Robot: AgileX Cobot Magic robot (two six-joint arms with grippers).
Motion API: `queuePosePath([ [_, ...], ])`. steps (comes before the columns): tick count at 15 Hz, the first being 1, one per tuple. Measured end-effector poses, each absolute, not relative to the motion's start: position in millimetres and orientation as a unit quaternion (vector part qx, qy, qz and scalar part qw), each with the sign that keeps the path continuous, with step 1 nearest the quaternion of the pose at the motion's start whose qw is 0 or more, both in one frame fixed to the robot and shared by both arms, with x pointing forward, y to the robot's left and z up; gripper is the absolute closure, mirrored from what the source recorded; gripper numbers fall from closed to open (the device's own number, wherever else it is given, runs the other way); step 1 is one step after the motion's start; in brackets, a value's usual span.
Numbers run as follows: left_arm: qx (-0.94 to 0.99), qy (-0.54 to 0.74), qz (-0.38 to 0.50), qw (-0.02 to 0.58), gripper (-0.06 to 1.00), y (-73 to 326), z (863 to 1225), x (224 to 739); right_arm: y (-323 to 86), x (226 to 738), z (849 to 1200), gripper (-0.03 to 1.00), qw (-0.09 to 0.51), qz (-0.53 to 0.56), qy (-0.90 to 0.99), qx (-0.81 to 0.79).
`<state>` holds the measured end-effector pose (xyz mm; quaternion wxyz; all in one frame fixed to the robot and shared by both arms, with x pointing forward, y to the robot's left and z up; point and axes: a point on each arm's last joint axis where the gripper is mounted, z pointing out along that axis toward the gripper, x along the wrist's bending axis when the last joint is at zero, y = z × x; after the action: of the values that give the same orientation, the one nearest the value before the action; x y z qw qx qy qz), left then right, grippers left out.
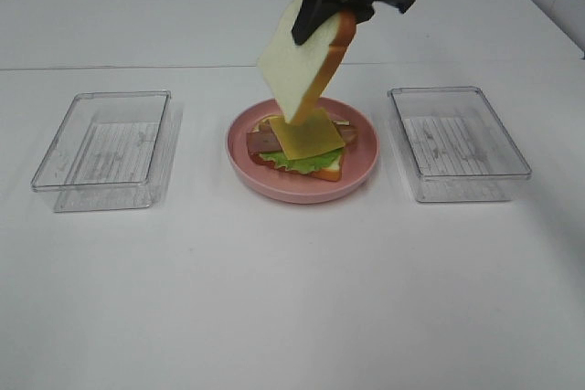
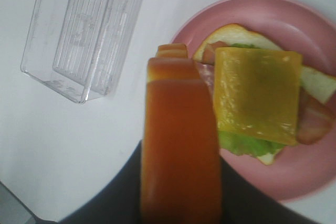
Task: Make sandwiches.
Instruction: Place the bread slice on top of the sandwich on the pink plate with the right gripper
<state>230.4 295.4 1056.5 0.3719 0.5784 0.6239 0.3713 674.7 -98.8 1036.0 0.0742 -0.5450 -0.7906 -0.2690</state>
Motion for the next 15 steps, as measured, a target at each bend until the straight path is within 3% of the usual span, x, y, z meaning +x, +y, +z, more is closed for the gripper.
queuePosePath([
  [3,0.578,0.624,0.371,0.372,0.04,295.4,1056.5,230.4,-83.8,685.8,995.0,0.73,0.12,-0.281,-0.78,-0.546],
  [6,0.578,0.624,0.371,0.372,0.04,295.4,1056.5,230.4,-80.8,692.3,973.1,0.73,0.127,-0.279,-0.774,-0.554],
  [15,0.578,0.624,0.371,0.372,0.04,295.4,1056.5,230.4,-85.0,702.3,936.2,0.73,0.092,-0.246,-0.788,-0.556],
])
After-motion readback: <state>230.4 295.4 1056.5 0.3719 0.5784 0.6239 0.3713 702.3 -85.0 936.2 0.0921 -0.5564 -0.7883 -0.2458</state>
